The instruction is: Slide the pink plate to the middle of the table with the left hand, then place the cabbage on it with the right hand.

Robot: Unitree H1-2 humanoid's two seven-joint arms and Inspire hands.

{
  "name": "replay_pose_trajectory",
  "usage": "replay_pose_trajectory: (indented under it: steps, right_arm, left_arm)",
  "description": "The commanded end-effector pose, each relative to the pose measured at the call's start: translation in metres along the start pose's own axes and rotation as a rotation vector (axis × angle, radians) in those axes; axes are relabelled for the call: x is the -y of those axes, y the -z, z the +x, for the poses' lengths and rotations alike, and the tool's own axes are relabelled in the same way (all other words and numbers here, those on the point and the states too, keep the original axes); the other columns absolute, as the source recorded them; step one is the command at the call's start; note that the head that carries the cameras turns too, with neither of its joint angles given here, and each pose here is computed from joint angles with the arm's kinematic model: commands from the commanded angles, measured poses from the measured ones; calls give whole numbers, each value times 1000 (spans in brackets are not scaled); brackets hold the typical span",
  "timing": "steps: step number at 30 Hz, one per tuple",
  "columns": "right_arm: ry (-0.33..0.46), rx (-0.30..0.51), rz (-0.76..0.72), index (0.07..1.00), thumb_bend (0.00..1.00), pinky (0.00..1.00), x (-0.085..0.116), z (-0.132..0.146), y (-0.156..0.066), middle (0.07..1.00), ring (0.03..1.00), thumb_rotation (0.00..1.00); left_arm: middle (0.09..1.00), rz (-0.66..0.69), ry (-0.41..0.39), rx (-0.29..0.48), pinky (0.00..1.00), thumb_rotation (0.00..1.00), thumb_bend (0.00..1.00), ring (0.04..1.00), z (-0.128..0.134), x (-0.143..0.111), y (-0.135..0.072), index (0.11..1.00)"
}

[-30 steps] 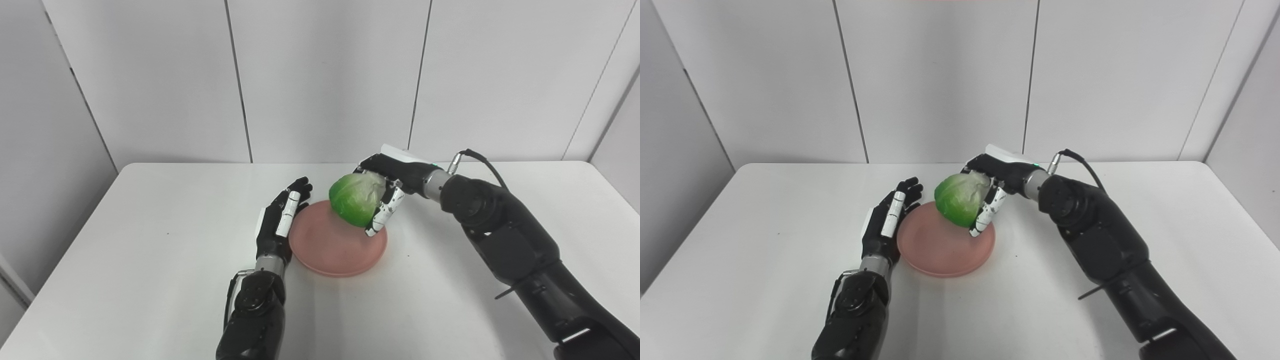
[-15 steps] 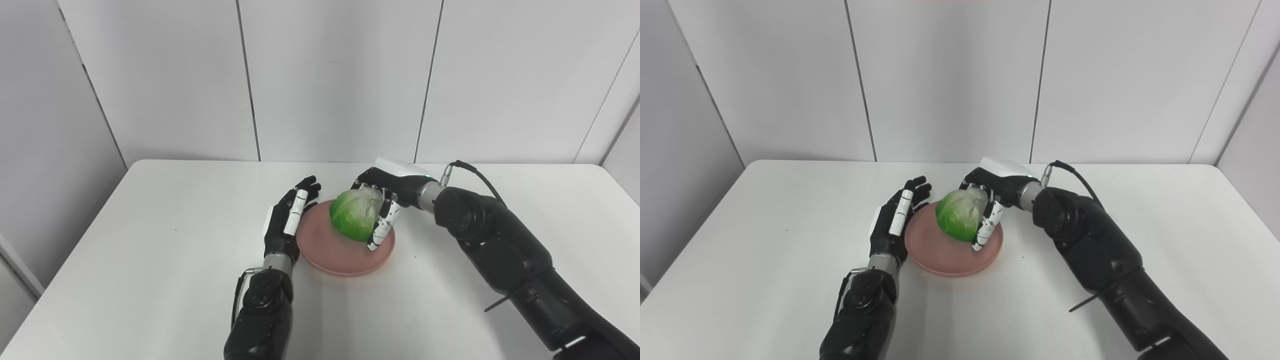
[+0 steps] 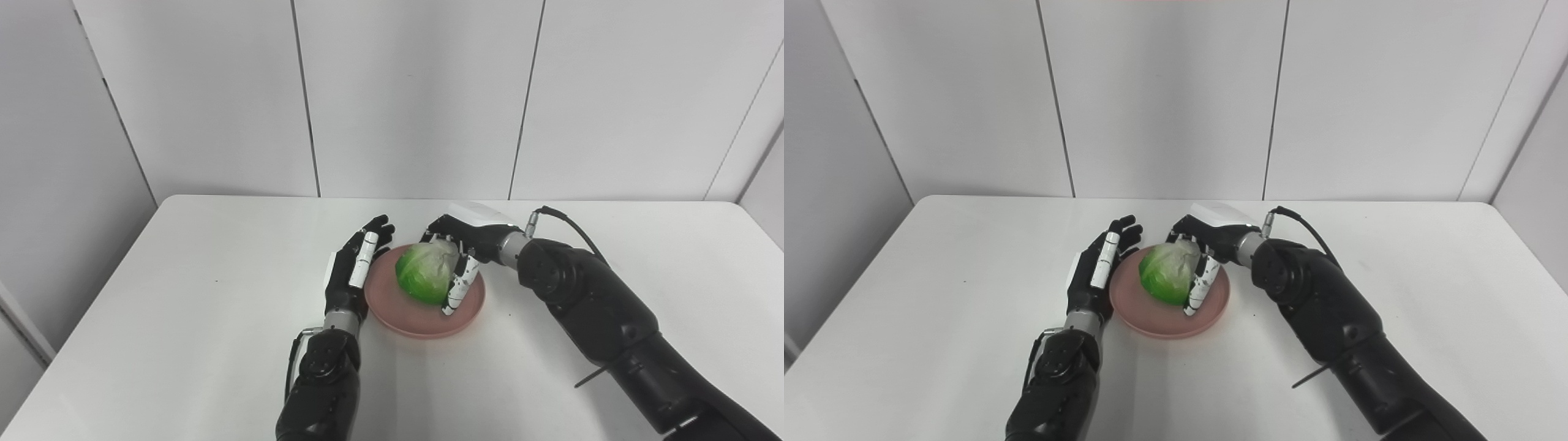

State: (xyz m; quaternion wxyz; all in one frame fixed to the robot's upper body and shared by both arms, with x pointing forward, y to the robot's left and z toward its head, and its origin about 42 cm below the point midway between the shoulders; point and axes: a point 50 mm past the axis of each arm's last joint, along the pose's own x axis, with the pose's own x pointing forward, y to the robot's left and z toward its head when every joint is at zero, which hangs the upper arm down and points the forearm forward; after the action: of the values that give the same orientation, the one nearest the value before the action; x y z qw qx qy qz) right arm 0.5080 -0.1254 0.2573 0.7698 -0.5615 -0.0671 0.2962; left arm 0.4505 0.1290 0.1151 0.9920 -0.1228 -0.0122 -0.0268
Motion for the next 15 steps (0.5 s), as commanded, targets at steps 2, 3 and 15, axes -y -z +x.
replay_pose_trajectory:
  steps: [2,3,15]
  right_arm:
    - [93,81,-72,574,968,342,36,5,-24,531,435,99]
    - [93,81,-76,575,968,347,36,5,-25,536,441,101]
    - [130,83,-145,575,973,262,31,8,-33,461,353,77]
  left_arm:
    - [778,-34,-29,-76,854,758,760,846,-8,0,19,738]
    - [778,-37,-31,-75,859,757,766,847,-8,0,19,738]
    - [787,-48,-39,-80,872,761,778,853,-9,-3,19,755]
